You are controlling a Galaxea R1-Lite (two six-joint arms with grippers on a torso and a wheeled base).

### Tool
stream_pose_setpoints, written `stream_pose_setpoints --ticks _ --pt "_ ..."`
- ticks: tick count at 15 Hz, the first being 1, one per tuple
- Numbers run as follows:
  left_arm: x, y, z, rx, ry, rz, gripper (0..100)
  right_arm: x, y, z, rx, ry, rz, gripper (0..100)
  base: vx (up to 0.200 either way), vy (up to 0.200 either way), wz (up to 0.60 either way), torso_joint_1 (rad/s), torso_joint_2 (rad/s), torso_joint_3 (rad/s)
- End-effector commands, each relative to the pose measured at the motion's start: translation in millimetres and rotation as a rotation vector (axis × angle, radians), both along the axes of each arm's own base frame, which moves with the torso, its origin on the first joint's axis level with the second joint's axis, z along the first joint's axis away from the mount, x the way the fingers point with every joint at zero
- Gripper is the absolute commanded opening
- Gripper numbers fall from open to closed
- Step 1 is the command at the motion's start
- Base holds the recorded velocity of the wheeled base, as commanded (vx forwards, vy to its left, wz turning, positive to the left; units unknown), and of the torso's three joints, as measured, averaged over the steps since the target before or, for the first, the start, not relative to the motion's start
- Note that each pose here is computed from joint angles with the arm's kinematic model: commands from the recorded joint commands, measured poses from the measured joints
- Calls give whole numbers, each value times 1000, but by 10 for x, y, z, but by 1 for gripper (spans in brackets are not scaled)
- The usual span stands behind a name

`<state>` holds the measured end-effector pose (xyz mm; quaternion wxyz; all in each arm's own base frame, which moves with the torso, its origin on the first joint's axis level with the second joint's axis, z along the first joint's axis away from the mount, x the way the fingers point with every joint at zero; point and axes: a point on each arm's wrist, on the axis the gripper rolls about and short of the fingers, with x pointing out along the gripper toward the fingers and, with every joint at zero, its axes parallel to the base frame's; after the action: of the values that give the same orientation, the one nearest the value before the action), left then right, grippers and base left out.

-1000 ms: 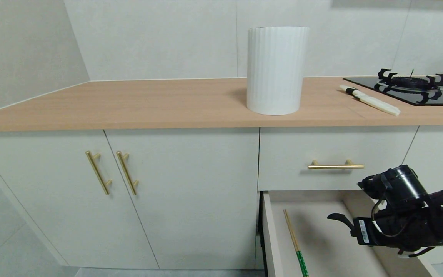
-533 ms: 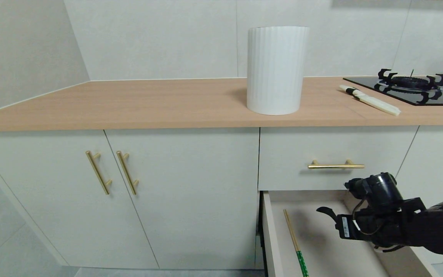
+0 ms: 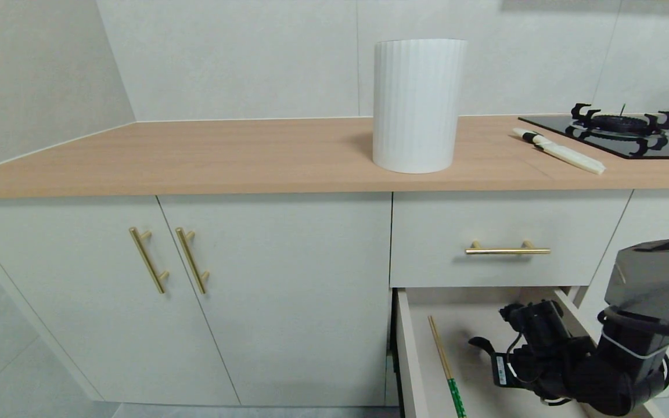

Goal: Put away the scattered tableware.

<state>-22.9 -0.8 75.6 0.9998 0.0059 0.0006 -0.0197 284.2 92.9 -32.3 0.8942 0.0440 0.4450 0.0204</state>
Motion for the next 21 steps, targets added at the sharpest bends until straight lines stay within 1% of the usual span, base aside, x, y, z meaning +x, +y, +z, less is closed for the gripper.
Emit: stream_pose_setpoints --ticks 1,3,9,12,15,16,21 --pt "0 0 0 0 0 1 100 -17 9 -183 -20 54 5 0 0 0 0 0 0 0" --pt "0 0 0 0 0 -1 100 -13 4 -216 -42 56 -9 0 0 0 0 0 0 0" --pt "0 0 0 0 0 1 100 16 8 -232 -44 50 -16 0 0 0 0 0 0 0" --pt "0 0 0 0 0 -1 100 48 7 -261 -56 13 -35 0 0 0 0 0 0 0" --pt "0 0 0 0 0 1 100 49 7 -260 -58 10 -37 0 0 0 0 0 0 0" --pt "0 0 0 0 0 -1 100 49 7 -260 -58 10 -37 100 0 0 0 0 0 0" --pt "0 0 0 0 0 -1 100 41 -1 -207 -53 -1 -40 100 0 0 0 0 0 0"
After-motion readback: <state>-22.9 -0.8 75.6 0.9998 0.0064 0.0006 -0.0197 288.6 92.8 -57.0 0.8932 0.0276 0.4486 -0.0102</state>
